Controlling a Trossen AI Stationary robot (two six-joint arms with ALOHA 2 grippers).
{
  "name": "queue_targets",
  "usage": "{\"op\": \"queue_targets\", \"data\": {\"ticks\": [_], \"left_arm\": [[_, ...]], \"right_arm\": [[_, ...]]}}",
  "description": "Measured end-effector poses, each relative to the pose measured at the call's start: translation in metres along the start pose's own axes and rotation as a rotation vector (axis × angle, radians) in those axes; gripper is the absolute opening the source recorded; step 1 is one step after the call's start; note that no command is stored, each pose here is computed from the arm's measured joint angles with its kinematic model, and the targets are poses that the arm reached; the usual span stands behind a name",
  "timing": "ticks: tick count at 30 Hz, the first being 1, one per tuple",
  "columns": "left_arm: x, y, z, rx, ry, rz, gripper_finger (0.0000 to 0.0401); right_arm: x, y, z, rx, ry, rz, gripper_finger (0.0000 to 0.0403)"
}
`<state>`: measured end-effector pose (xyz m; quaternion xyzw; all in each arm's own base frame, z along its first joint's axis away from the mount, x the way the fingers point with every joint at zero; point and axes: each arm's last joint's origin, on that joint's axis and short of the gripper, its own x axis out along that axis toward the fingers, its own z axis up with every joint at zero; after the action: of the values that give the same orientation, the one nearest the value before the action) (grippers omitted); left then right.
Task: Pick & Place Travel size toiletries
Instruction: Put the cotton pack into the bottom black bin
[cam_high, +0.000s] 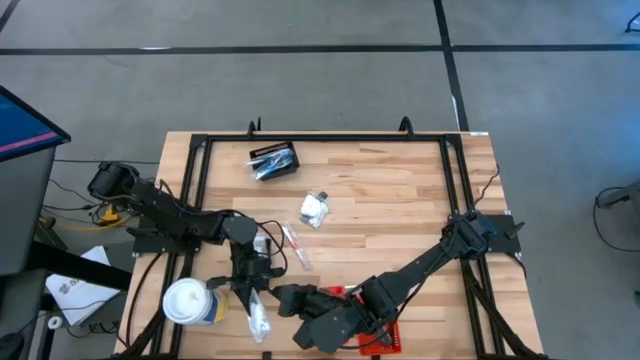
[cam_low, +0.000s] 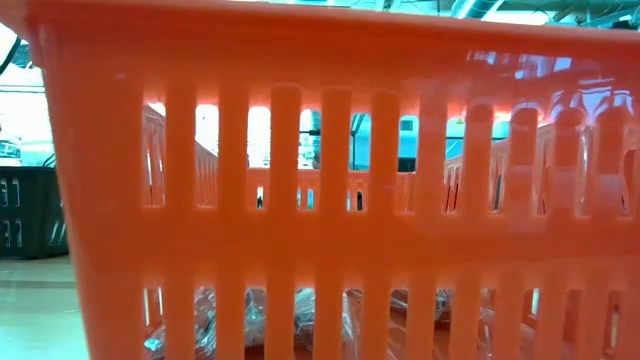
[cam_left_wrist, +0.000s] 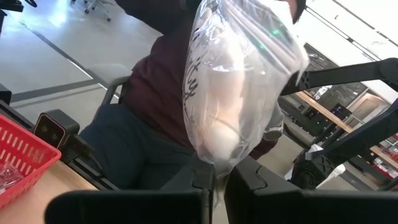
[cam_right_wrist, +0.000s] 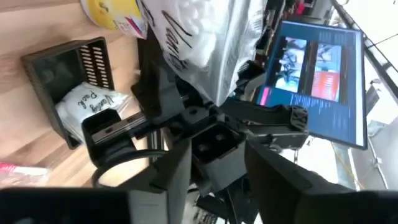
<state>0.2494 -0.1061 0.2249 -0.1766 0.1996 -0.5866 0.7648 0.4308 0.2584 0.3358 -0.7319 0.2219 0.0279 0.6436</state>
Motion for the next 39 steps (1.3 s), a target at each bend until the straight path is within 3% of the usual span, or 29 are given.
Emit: {"op": "queue_targets", "data": {"ticks": [5, 12, 16, 20, 23, 29, 35, 39], "left_arm": [[0.000, 0.000, 0.000, 0.000, -0.001, 0.003, 0.0006], [0.000, 0.000, 0.000, 0.001, -0.001, 0.003, 0.0006], [0.000, 0.001, 0.000, -0.001, 0.000, 0.003, 0.0006], [0.002, 0.008, -0.005, -0.031, 0.013, 0.012, 0.0006], [0.000, 0.018, -0.009, -0.068, 0.019, 0.035, 0.0006], [-0.004, 0.029, -0.013, -0.119, 0.020, 0.052, 0.0006], [-0.002, 0.027, -0.011, -0.095, 0.019, 0.017, 0.0006], [-0.003, 0.027, -0.011, -0.096, 0.017, 0.021, 0.0006]], "right_arm": [[0.002, 0.002, 0.001, -0.028, -0.096, 0.035, 0.0191], [0.020, 0.015, 0.010, -0.187, -0.112, 0.028, 0.0225], [0.021, 0.013, 0.010, -0.220, -0.106, 0.004, 0.0225], [0.018, -0.002, 0.010, -0.108, -0.037, -0.110, 0.0216], [0.011, -0.008, 0.010, -0.098, -0.048, -0.132, 0.0208], [0.011, 0.017, 0.013, -0.313, -0.044, 0.037, 0.0200], [0.014, 0.026, 0.008, -0.304, -0.004, 0.103, 0.0192], [0.013, 0.027, 0.011, -0.303, -0.050, 0.109, 0.0187]]}}
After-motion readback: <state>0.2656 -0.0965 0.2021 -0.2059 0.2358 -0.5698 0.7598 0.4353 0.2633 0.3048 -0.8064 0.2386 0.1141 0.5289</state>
